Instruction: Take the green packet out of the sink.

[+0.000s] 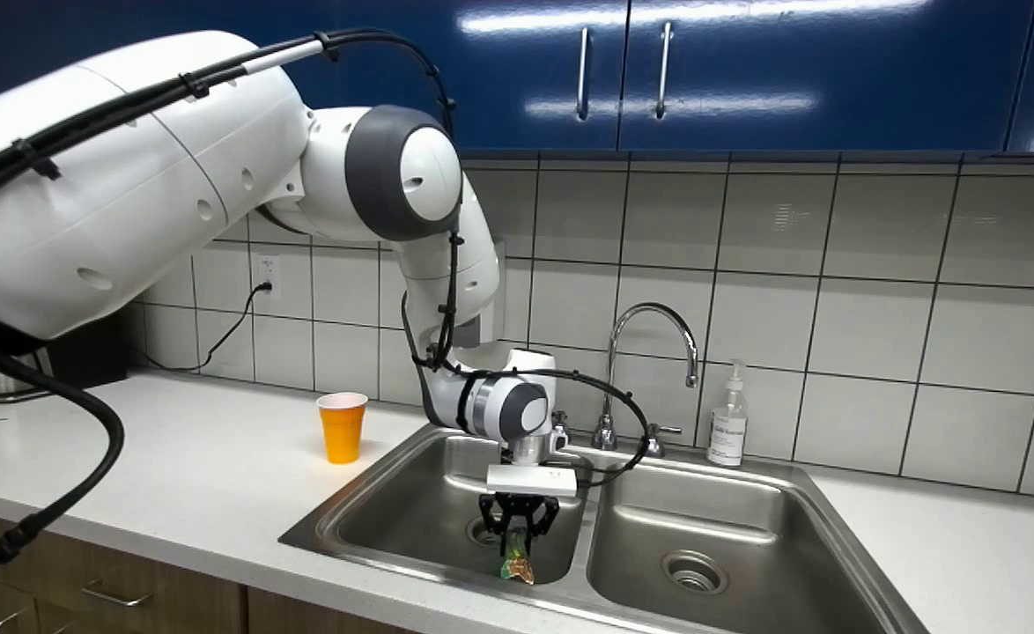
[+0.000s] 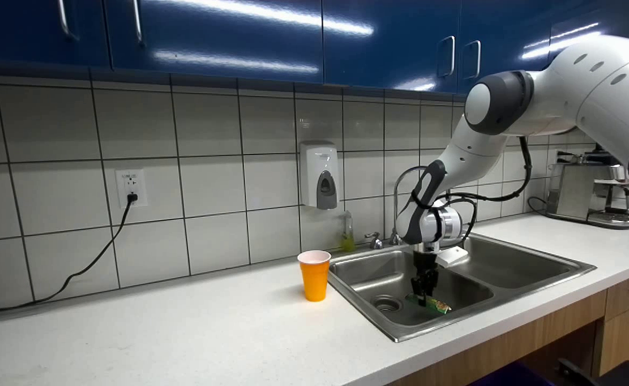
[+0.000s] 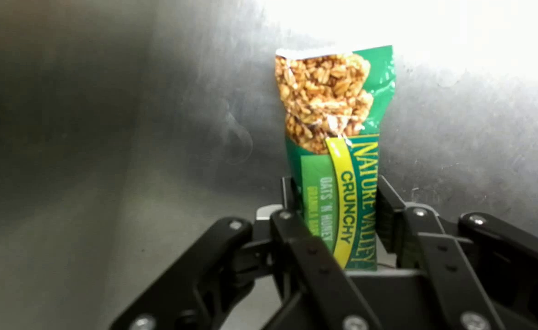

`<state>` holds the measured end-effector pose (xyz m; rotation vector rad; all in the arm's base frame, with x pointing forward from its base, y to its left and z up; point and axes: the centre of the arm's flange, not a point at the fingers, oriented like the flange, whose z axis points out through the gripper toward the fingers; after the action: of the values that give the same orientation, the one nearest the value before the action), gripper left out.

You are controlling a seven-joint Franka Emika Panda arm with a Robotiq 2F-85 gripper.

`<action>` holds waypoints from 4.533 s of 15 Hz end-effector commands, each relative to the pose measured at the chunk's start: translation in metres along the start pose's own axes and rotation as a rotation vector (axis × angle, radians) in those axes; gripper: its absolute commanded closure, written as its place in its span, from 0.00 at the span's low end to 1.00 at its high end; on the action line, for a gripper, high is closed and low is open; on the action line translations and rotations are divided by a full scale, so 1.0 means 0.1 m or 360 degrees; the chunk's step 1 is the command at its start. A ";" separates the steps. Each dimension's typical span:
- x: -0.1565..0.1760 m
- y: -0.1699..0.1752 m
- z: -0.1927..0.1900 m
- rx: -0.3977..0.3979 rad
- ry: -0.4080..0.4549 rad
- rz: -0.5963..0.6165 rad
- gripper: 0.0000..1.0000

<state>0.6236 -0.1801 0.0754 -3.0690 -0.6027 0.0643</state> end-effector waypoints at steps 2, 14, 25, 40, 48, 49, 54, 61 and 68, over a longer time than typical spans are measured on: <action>-0.08 -0.07 -0.27 -0.0006 0.0032 0.0193 0.84; -0.20 -0.34 -0.72 -0.0018 0.0108 0.0385 0.84; -0.36 -0.67 -1.19 -0.0087 0.0171 0.0365 0.84; -0.41 -1.59 -1.48 -0.0122 0.0167 0.0083 0.84; -0.46 -2.08 -1.54 -0.0128 0.0135 -0.0087 0.84; -0.46 -2.15 -1.54 -0.0126 0.0130 -0.0110 0.84; -0.45 -2.54 -1.48 -0.0102 0.0101 -0.0231 0.84; -0.36 -3.08 -1.40 -0.0079 0.0075 -0.0398 0.84; -0.30 -3.57 -1.35 -0.0033 0.0075 -0.0552 0.84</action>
<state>0.4766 0.1227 0.2128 -2.9466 -1.0767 -0.0090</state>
